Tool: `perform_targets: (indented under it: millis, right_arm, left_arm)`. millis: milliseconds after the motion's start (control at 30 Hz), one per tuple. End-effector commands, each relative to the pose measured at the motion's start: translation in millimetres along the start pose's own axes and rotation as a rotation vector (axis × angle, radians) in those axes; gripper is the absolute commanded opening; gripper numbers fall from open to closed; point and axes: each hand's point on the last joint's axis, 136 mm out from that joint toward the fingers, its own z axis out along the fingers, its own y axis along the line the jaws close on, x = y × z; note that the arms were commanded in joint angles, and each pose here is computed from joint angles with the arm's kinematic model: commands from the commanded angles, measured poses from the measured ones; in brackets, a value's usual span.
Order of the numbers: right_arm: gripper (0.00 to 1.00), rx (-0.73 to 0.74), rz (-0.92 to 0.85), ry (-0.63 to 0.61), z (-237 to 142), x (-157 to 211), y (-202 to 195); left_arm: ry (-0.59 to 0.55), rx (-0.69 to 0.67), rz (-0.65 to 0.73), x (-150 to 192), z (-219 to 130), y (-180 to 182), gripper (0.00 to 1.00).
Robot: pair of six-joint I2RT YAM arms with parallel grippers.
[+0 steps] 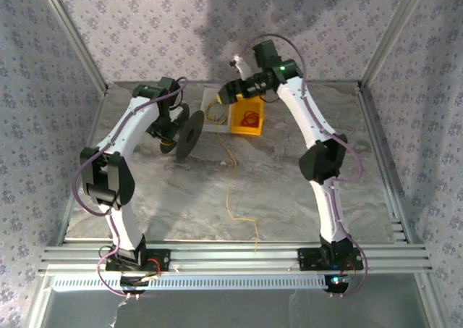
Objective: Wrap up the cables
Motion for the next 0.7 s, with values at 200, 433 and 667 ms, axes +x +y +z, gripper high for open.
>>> perform_targets:
  millis: [200, 433, 667]
  right_arm:
    - [0.92, 0.006, 0.029, 0.266, -20, 168, 45]
    - [0.92, -0.107, 0.078, 0.440, 25, 241, 80]
    - [0.92, -0.150, 0.057, 0.539, 49, 250, 62]
  left_arm:
    - [0.136, 0.076, -0.015, 20, 18, -5, 0.00]
    - [0.125, 0.121, -0.055, 11, 24, -12, 0.00]
    - [0.115, 0.157, -0.074, 8, 24, -18, 0.00]
